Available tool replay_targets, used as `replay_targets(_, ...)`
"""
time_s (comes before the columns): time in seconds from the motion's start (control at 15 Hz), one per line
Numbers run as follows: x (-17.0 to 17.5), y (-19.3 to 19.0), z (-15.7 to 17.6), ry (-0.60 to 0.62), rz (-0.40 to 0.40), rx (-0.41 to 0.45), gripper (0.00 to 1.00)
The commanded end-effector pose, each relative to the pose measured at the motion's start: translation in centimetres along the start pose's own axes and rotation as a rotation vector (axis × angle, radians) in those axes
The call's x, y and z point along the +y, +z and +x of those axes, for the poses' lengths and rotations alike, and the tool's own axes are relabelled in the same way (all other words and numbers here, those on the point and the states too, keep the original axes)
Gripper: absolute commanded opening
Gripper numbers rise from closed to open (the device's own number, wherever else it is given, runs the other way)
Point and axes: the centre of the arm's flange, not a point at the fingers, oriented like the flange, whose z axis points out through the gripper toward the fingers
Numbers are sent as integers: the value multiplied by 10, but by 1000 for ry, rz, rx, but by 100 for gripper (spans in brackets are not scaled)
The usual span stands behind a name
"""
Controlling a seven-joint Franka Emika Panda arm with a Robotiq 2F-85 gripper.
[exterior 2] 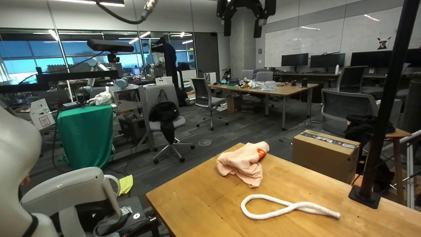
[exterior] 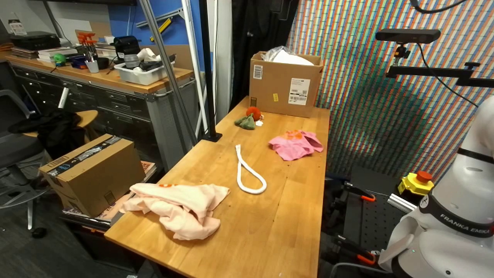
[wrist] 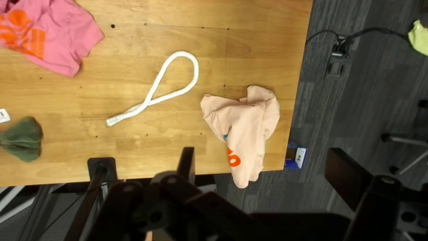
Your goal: Move the radish to the right, move the pink and peach shirts to the right, move the peach shirt to the left
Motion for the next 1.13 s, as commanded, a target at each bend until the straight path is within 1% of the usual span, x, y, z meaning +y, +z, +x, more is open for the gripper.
replay_targets(0.0,18,20,-83,40,-71,176,100)
replay_targets(0.13,34,29,-102,78,-116,257,100)
replay_targets(0.33,56,54,-123,129,-185,377,100)
replay_targets(0.4,62,64,-131,151,-222,403,100)
replay_targets(0.47,67,75,-138,155,-220,413,100)
replay_targets(0.53,71,88,-147,151,-206,399,100)
replay_targets(0.6,75,105,-156,154,-210,376,100)
replay_targets(0.67,77,70,-115,144,-187,344,100)
replay_targets(0.8,80,97,-132,152,-185,330,100)
replay_targets(1.07,77,99,-140,151,-185,340,100)
